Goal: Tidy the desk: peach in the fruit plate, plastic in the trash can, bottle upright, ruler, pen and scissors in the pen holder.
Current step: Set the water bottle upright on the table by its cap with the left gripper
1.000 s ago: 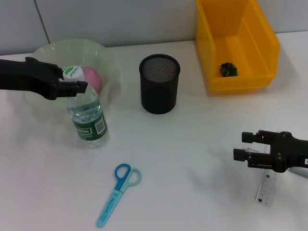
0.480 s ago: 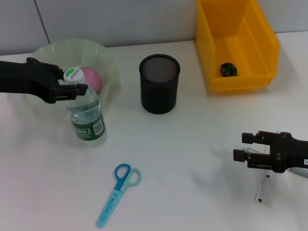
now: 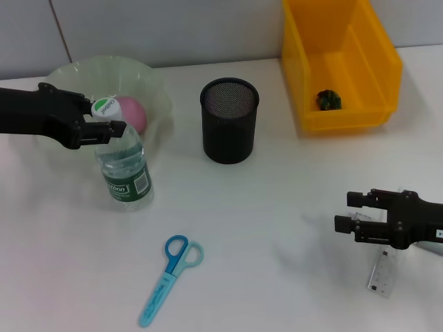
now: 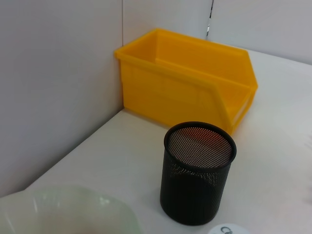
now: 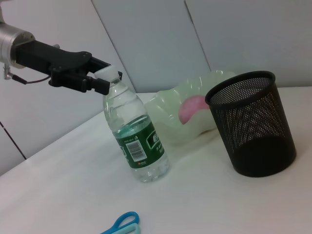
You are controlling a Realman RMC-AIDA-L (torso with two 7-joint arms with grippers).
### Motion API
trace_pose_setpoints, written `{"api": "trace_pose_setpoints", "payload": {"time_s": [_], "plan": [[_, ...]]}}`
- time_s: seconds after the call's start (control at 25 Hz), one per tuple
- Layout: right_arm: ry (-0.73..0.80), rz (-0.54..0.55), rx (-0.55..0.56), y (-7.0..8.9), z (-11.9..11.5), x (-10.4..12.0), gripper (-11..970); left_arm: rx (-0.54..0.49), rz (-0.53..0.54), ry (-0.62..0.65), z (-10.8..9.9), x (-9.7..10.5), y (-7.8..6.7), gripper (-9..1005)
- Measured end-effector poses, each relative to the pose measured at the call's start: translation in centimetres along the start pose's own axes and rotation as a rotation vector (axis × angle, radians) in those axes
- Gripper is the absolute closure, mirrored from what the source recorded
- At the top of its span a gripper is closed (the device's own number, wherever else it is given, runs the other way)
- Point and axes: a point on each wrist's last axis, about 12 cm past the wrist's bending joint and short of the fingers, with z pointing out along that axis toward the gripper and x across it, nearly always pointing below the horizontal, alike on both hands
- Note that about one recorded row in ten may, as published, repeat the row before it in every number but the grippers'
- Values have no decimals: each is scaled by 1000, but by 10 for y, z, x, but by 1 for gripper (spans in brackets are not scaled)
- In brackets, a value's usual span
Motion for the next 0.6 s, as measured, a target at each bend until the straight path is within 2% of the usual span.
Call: {"api": "trace_pose_setpoints", "payload": {"time_s": [0.6], "plan": [[-1, 2, -1, 1, 0, 1, 217, -10, -7, 1, 0, 3, 1, 465]]}}
